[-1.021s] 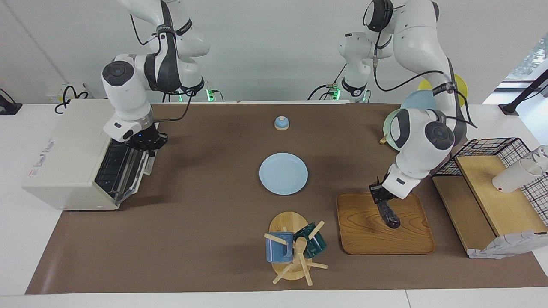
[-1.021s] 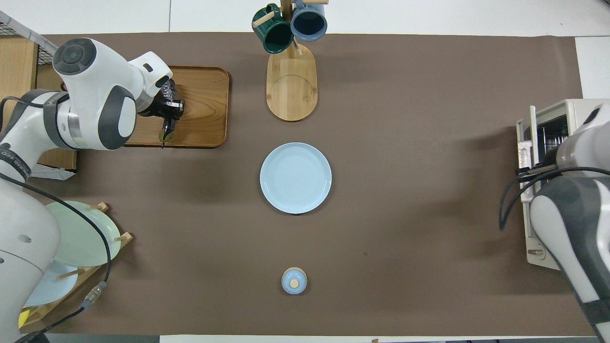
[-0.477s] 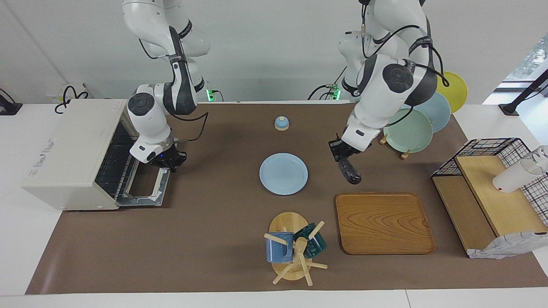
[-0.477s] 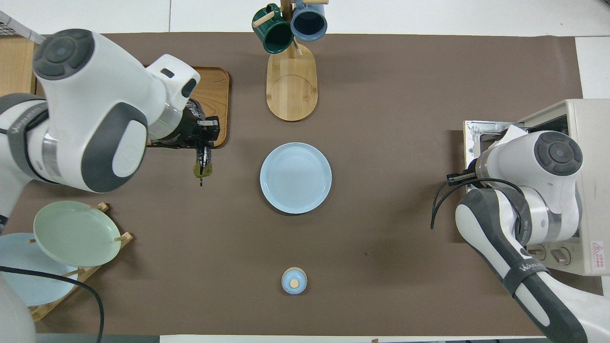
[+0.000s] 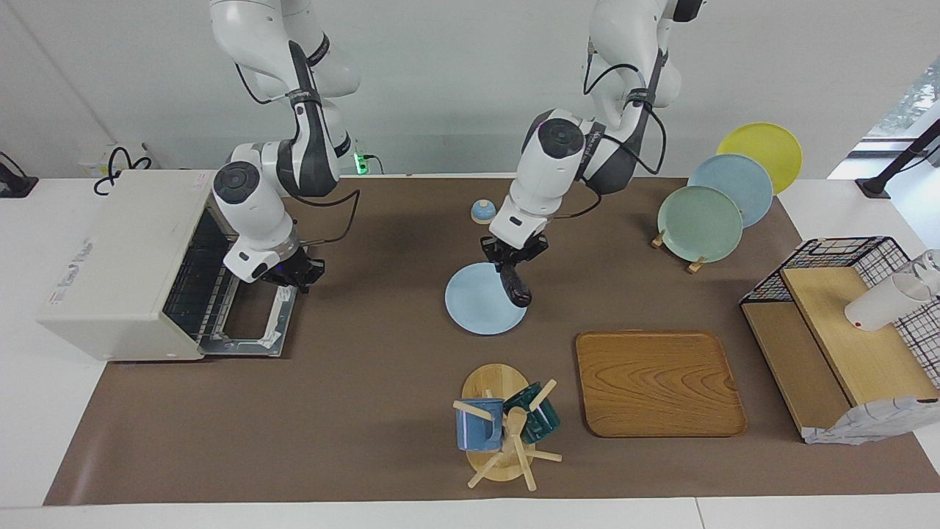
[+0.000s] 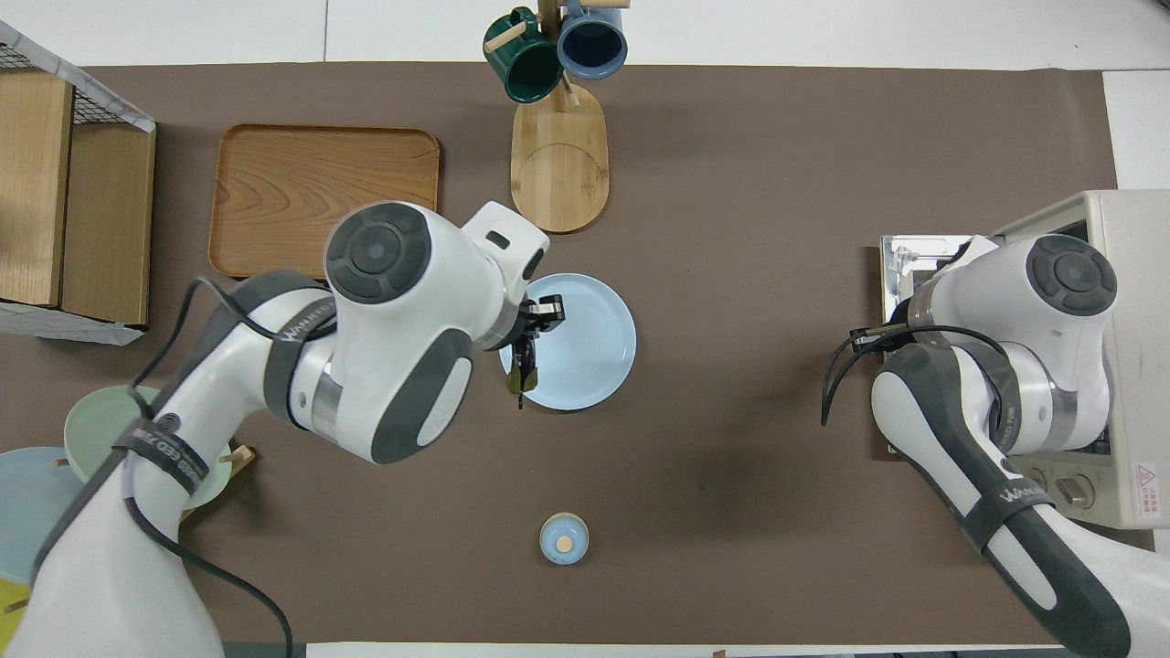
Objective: Put eggplant into oven
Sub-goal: 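Carry the eggplant onto the blue plate while the right gripper opens the oven, then release the eggplant on the plate while the right gripper lowers the oven door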
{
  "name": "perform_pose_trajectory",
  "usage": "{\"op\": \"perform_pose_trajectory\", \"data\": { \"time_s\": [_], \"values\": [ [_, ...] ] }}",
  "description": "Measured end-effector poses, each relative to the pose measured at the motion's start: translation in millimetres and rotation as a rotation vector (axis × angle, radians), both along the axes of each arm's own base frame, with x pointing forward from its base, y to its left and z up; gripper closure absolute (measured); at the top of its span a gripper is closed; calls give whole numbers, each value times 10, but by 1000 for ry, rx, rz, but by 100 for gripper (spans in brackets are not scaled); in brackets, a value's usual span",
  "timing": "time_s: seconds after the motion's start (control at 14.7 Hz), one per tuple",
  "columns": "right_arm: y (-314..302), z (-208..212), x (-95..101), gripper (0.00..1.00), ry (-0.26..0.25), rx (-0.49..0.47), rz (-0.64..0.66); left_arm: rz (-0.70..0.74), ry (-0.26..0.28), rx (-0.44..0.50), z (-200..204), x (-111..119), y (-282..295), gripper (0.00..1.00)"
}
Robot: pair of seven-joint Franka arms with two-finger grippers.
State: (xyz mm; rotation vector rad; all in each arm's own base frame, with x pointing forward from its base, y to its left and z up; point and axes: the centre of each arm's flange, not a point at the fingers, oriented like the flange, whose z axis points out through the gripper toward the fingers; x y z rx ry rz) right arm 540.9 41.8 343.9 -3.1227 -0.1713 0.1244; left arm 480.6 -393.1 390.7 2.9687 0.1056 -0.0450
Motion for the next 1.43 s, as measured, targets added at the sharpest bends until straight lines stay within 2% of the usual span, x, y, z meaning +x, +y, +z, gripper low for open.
{"op": "perform_pose_trajectory", "data": {
  "time_s": [0.27, 0.41, 0.48, 0.61, 0.82, 0.89, 1.02, 1.23, 1.43],
  "values": [
    [513, 236, 6, 99, -10, -4, 10, -10, 12, 7, -485, -114, -273, 75],
    [795, 329, -9, 92, -19, -4, 28, -2, 10, 10, -537, -62, -238, 75],
    [921, 372, -21, 74, -20, -4, 47, 1, 8, 10, -513, -37, -220, 62],
    [1052, 397, -40, 59, -25, -4, 49, 6, 13, 16, -352, 72, -77, 40],
    [1370, 495, -82, 56, -41, -3, 34, 1, 29, 27, 249, 424, 612, 6],
    [1523, 566, -94, 51, -51, 0, 35, 4, 27, 27, 449, 538, 920, 0],
    [1936, 749, -134, 50, -86, 13, 36, -5, 17, 24, 682, 734, 1533, 0],
    [2861, 993, -337, 50, -135, 45, 3, -26, 6, 22, 764, 972, 2383, 0],
    [3844, 1005, -346, 49, -156, 72, -60, -25, 13, 36, 924, 1048, 2868, 0]
  ]
}}
